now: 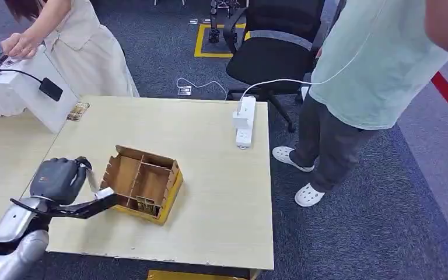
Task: Pass the card to the sensor for recognition and then transmit it.
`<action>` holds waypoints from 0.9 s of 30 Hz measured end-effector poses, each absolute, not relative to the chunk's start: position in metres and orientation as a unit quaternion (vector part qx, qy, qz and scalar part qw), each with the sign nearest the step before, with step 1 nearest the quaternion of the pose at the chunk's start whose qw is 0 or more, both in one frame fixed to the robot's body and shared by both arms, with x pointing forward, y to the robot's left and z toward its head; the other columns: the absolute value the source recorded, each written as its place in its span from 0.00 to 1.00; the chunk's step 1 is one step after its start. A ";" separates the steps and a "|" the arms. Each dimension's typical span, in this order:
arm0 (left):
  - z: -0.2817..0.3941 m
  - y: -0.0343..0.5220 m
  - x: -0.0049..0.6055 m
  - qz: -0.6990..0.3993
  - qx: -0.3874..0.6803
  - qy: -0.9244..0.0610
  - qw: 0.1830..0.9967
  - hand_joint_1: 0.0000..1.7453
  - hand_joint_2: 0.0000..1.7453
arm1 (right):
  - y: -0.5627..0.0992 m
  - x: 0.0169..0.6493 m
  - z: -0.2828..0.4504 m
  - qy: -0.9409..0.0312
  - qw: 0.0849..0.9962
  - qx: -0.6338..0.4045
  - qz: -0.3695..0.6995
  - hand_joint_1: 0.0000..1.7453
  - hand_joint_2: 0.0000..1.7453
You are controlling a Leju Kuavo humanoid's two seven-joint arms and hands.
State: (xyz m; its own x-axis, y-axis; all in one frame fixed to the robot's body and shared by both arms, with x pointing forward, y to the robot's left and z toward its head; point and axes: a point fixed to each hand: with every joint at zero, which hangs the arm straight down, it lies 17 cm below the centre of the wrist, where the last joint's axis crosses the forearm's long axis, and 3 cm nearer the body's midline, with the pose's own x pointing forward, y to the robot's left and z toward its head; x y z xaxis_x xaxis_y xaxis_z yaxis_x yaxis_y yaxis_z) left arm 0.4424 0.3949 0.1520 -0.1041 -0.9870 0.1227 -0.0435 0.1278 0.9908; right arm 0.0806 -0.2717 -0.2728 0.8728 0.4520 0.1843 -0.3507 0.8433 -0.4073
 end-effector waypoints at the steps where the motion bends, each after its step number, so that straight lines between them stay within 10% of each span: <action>1: 0.162 0.401 0.445 -0.476 0.460 -0.569 0.488 1.00 1.00 | -0.272 0.081 -0.273 -0.138 0.950 -0.184 0.211 0.00 1.00; 27: 0.267 0.472 0.475 -0.389 0.630 -0.532 0.411 1.00 1.00 | -0.269 0.088 -0.272 -0.146 0.946 -0.183 0.224 0.00 1.00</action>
